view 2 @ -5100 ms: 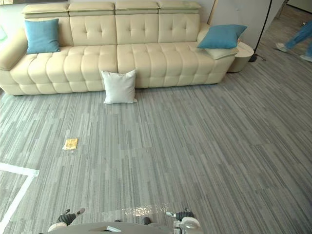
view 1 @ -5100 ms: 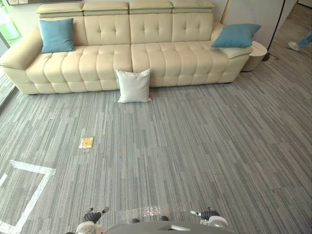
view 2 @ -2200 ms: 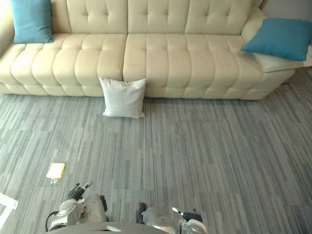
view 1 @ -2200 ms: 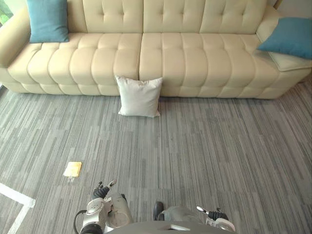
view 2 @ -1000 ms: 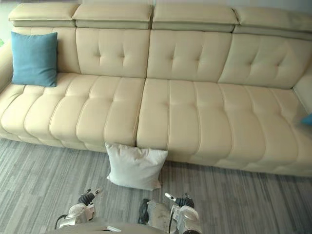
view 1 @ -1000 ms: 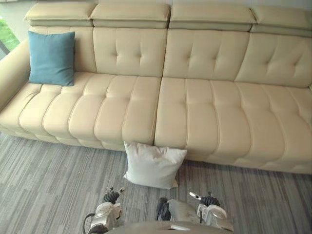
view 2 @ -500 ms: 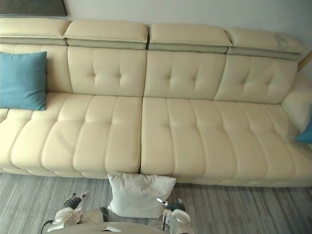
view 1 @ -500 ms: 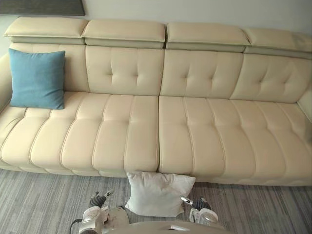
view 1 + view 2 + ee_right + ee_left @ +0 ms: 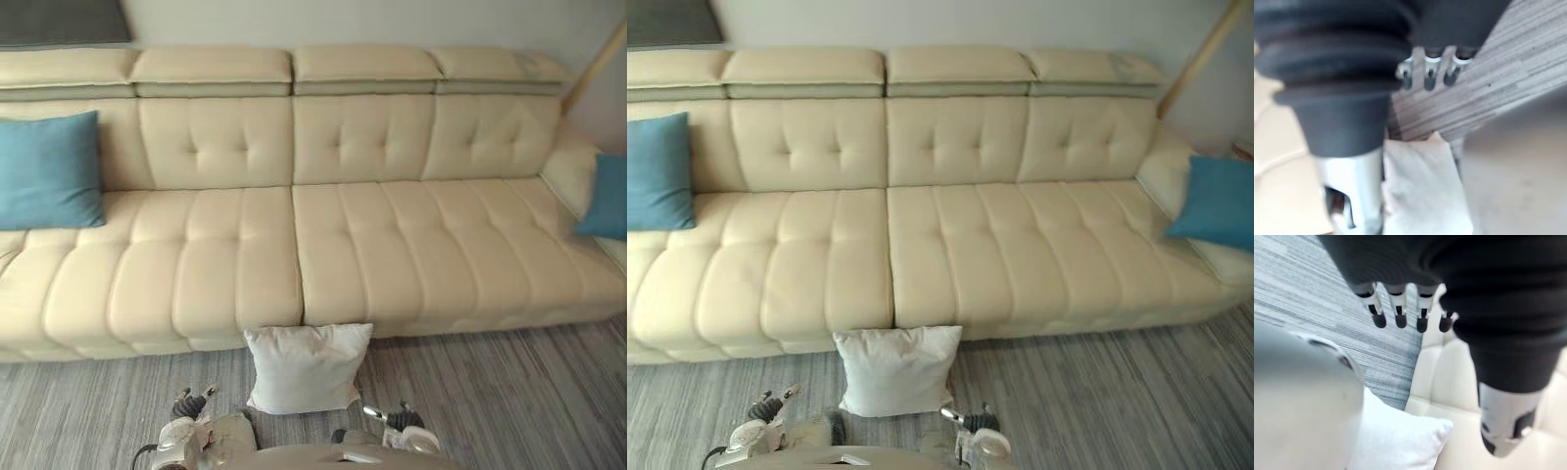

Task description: Pick up cushions and gather them together orderly.

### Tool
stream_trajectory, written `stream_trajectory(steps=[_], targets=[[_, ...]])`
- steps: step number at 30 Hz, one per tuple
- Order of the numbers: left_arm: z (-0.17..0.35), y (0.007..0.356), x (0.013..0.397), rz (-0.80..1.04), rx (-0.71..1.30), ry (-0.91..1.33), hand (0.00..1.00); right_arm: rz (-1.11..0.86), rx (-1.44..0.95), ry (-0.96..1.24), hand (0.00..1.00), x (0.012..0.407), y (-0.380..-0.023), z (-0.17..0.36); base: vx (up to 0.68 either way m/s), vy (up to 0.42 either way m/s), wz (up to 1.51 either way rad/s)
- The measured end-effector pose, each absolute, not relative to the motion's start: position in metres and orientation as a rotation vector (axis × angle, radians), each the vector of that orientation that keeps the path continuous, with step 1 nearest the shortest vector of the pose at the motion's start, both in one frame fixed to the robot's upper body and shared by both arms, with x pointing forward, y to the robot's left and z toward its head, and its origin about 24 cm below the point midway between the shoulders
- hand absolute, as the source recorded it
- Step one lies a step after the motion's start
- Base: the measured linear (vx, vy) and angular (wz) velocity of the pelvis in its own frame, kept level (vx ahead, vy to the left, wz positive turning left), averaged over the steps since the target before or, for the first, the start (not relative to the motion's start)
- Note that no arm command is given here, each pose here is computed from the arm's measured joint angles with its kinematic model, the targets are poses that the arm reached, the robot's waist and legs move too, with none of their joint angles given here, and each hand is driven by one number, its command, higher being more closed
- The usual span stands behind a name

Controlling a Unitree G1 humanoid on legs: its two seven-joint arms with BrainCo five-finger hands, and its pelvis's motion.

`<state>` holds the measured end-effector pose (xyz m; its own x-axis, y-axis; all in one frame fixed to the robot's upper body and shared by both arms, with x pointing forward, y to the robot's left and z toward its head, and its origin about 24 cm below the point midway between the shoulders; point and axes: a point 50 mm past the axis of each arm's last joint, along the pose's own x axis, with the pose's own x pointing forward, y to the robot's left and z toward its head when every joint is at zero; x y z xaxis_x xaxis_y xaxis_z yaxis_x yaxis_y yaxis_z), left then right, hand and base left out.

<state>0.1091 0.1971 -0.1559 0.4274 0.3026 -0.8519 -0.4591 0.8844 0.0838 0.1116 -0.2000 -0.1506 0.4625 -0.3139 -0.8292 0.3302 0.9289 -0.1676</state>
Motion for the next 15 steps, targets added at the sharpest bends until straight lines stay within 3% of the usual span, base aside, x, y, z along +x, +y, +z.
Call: stream_trajectory(steps=[7,15], targets=[[-0.156,0.2,0.112,0.455,-0.141,1.03,0.0,-0.387,0.029,1.049,0.0,0.11,-0.195,-0.154,0.0,0.018,0.49],[-0.157,0.192,0.113,0.37,-0.088,1.045,0.0,-0.415,0.051,1.025,0.0,0.119,-0.199,-0.152,0.14,-0.009,-0.06]])
